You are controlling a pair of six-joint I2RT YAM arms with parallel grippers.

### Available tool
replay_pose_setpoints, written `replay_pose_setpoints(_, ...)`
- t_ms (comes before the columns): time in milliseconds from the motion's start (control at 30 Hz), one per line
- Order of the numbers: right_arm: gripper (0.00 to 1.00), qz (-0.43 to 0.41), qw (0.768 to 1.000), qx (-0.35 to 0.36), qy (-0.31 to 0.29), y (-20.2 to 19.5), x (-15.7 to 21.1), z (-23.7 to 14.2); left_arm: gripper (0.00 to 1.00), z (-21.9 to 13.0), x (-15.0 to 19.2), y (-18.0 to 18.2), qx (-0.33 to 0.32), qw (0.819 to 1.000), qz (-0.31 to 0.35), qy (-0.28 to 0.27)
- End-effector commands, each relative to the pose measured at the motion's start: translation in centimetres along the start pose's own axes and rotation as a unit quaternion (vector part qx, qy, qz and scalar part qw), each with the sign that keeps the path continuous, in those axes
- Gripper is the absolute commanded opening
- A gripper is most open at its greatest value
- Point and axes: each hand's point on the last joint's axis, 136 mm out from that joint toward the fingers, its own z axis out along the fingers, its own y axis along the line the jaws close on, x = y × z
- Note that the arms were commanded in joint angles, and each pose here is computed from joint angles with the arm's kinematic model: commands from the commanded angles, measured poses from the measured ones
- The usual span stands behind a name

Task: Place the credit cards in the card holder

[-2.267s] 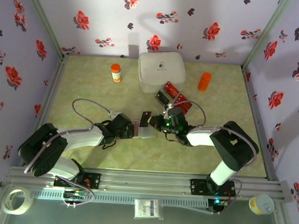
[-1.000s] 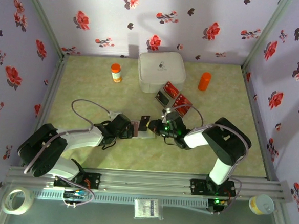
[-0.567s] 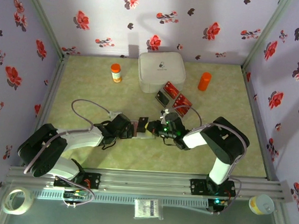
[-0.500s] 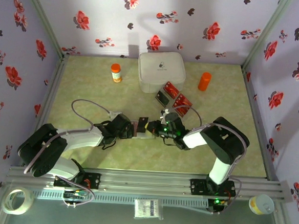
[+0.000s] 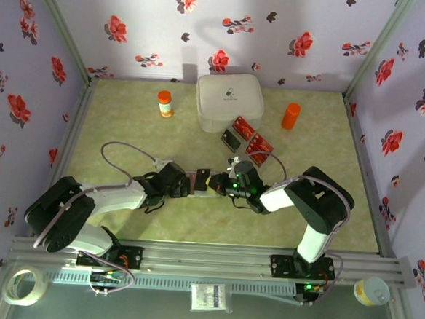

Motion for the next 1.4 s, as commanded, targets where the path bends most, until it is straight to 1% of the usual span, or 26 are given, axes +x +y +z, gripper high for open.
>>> replay_pose_setpoints(0, 0.00, 0.000, 0.999, 0.037, 0.027, -1.5, 1.4, -0.1, 1.00, 0.3, 3.3, 4.1, -0.072, 0.996, 0.012, 0.049)
replay_pose_setpoints(433, 0.00, -0.009, 0.995, 0.084, 0.057, -2.1, 2.3, -0.2, 1.00, 0.4, 3.4, 4.1, -0.073, 0.996, 0.012, 0.049)
replay_pose_setpoints(933, 0.00, -0.015, 0.993, 0.098, 0.069, -1.9, 2.5, -0.5, 1.00, 0.4, 3.4, 4.2, -0.072, 0.996, 0.012, 0.049)
replay_pose_setpoints(1367, 0.00, -0.014, 0.988, 0.112, 0.103, -1.9, 2.8, 0.5, 1.00, 0.5, 3.6, 4.3, -0.073, 0.996, 0.011, 0.049)
